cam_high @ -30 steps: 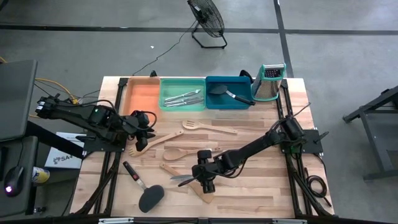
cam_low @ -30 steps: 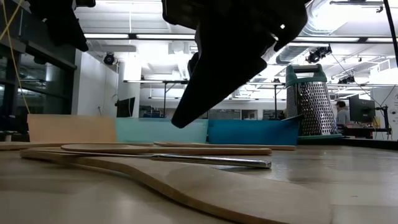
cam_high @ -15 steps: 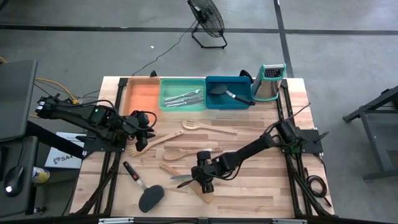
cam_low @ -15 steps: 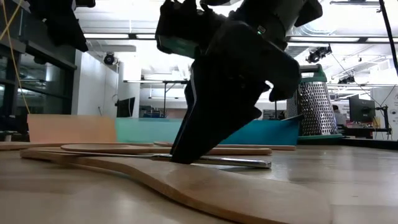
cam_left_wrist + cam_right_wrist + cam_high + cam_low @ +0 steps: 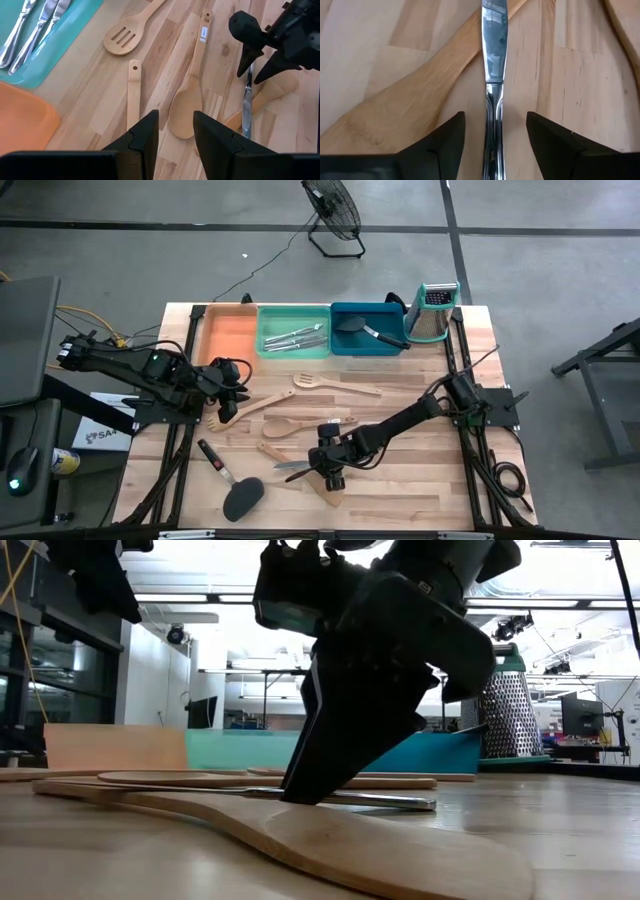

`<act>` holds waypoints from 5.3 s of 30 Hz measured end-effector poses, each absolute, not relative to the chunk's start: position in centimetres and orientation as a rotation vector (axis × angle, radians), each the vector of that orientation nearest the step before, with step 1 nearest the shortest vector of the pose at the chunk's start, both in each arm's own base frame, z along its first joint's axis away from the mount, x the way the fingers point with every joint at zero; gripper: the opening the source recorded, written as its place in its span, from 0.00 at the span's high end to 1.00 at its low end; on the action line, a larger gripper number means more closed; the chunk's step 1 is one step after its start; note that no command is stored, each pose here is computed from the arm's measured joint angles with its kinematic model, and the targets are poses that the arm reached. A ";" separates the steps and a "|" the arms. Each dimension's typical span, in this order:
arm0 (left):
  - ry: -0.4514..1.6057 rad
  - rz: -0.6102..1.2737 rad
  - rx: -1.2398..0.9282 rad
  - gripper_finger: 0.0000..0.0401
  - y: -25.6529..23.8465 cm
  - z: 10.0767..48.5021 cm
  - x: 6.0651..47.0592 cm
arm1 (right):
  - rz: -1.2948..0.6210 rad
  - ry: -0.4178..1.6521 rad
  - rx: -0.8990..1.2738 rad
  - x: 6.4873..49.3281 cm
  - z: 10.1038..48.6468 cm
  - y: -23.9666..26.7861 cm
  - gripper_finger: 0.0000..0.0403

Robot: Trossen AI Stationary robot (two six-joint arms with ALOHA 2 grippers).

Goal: Pick & Place Kitchen Items
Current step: Put the silver table knife into the green bin

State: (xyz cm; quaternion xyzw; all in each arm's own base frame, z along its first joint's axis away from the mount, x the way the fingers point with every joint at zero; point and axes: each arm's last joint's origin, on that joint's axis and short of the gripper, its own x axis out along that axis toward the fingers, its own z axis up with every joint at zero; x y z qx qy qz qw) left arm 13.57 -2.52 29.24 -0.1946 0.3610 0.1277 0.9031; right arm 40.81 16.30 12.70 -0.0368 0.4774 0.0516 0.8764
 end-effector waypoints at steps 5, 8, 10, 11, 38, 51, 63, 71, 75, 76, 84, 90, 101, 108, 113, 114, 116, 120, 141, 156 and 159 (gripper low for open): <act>0.746 0.264 -0.402 0.70 -2.5 29.2 13.6 | 0.103 1.036 -0.088 40.5 12.5 16.2 0.59; 0.746 0.264 -0.402 0.70 -2.5 29.2 13.6 | 0.106 1.049 -0.089 40.4 12.5 16.1 0.63; 0.746 0.264 -0.402 0.70 -2.5 29.2 13.6 | 0.106 1.054 -0.090 40.4 12.5 16.1 0.65; 0.746 0.264 -0.402 0.70 -2.5 29.2 13.6 | 0.104 1.057 -0.090 40.4 12.5 16.1 0.65; 0.757 0.268 -0.398 0.70 -2.5 29.2 13.5 | 0.096 1.131 -0.018 40.8 10.5 15.0 0.89; 0.766 0.272 -0.395 0.70 -2.5 29.1 13.4 | 0.102 1.081 0.134 41.0 12.1 15.1 0.91; 0.766 0.272 -0.395 0.70 -2.5 29.1 13.4 | 0.072 1.032 0.162 40.9 14.2 14.6 0.91; 0.762 0.270 -0.396 0.70 -2.5 29.1 13.4 | 0.008 0.976 0.177 40.3 17.0 14.3 0.91; 0.759 0.268 -0.391 0.70 -2.5 29.2 13.5 | -0.062 0.964 0.151 39.3 19.3 13.7 0.91; 0.754 0.270 -0.387 0.70 -2.5 29.2 13.5 | -0.083 0.954 0.143 39.0 20.0 13.4 0.91; 0.721 0.270 -0.350 0.70 -2.4 29.4 13.7 | -0.257 0.877 0.100 36.4 25.4 11.2 0.91; 0.675 0.308 -0.316 0.70 -2.3 29.6 13.9 | -0.350 0.789 0.090 34.6 28.8 9.6 0.91; 0.557 0.364 -0.234 0.70 -2.3 30.3 15.0 | -0.431 0.656 0.088 33.5 32.6 5.8 0.91; 0.488 0.410 -0.187 0.70 -2.5 30.4 16.7 | -0.401 0.544 0.081 34.2 34.1 3.8 0.91; 0.462 0.418 -0.156 0.70 -2.8 30.2 18.3 | -0.379 0.482 0.083 34.8 34.7 2.6 0.91; 0.463 0.421 -0.150 0.70 -2.8 30.1 18.5 | -0.377 0.467 0.078 34.9 34.9 2.4 0.91; 0.447 0.432 -0.150 0.69 -3.0 30.0 19.2 | -0.355 0.441 0.074 35.0 35.3 2.0 0.91; 0.396 0.436 -0.169 0.64 -3.2 30.0 20.4 | -0.287 0.369 0.078 35.2 36.2 1.2 0.91; -0.112 0.369 -0.142 0.44 -3.8 34.5 23.4 | 0.078 -0.037 0.056 36.2 40.2 -0.5 0.91; -0.205 0.186 -0.172 0.45 -2.1 34.7 25.1 | 0.089 -0.126 0.006 37.4 39.9 -1.0 0.99; -0.243 0.172 -0.177 0.45 -2.1 35.0 25.1 | 0.078 -0.117 0.002 37.4 39.8 -1.3 0.99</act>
